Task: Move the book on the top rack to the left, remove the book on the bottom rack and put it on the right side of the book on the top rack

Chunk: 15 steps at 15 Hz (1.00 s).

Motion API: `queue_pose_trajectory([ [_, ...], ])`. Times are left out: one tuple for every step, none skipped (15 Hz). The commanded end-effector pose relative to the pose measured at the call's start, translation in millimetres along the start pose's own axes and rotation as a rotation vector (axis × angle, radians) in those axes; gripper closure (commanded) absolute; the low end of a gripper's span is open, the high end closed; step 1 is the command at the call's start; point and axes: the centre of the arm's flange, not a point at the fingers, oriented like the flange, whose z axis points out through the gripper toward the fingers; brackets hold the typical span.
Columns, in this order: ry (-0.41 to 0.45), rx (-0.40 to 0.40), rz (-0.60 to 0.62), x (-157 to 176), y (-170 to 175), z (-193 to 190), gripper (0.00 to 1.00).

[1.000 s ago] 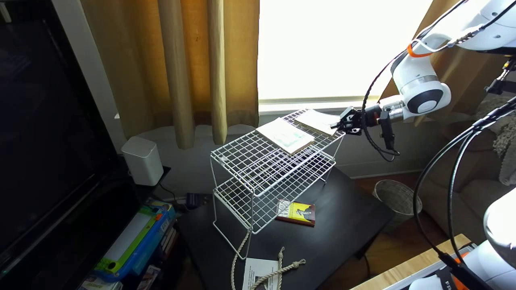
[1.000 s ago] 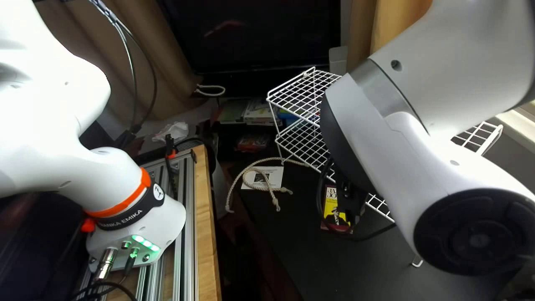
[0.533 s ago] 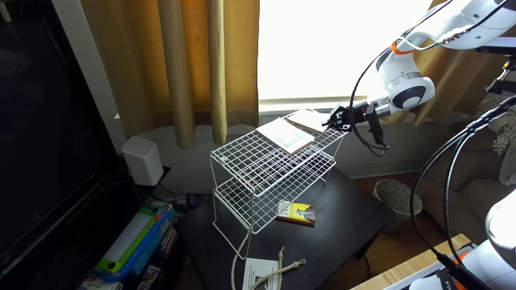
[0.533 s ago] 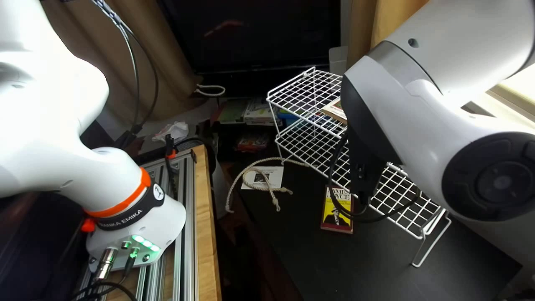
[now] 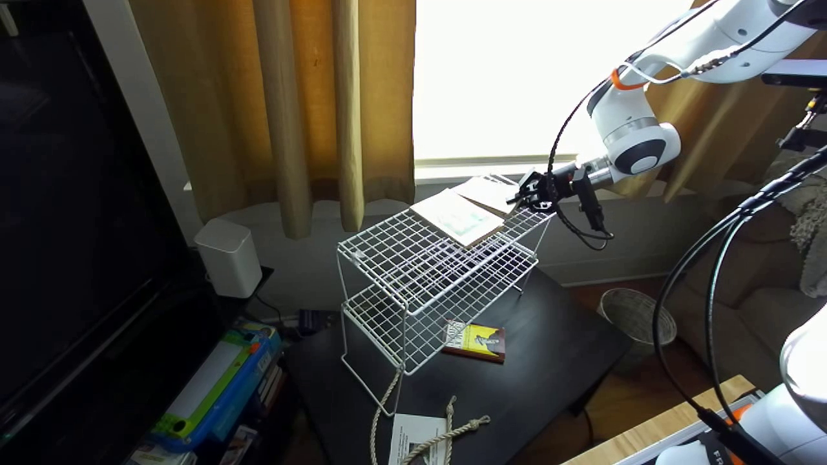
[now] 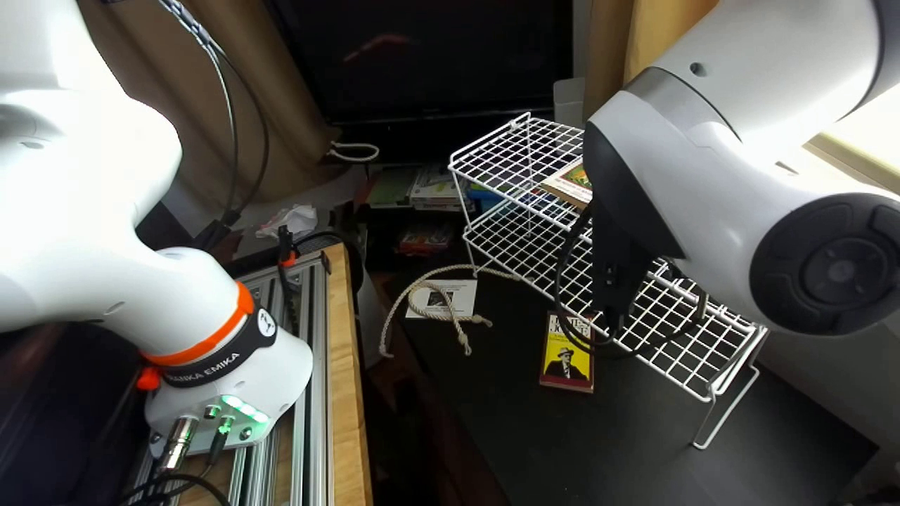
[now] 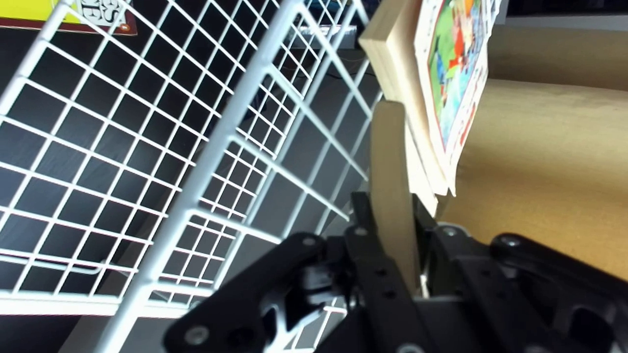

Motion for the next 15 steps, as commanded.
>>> queue_pose_trajectory([
  [0.003,-0.041,0.034,-2,-3,1,0.53],
  [0.001,-0.056,0.038,-4,-3,-1,0.48],
  [-0.001,-0.065,0.04,-6,-5,-2,0.39],
  [0.002,-0.078,0.042,-7,-6,-4,0.33],
  [0.004,-0.09,0.047,-9,-7,-5,0.26],
  [0.007,-0.1,0.052,-9,-8,-7,0.17],
  [0.006,-0.105,0.053,-11,-12,-8,0.1],
  [0.005,-0.114,0.054,-12,-15,-9,0.02],
  [0.008,-0.119,0.056,-13,-18,-11,0.0],
  [0.01,-0.13,0.066,-14,-21,-13,0.0],
  [0.012,-0.141,0.071,-15,-23,-15,0.0],
  [0.015,-0.154,0.082,-17,-26,-18,0.0],
  [0.02,-0.167,0.089,-18,-28,-20,0.0],
  [0.022,-0.176,0.094,-20,-30,-24,0.0],
  [0.026,-0.185,0.096,-22,-33,-27,0.0],
])
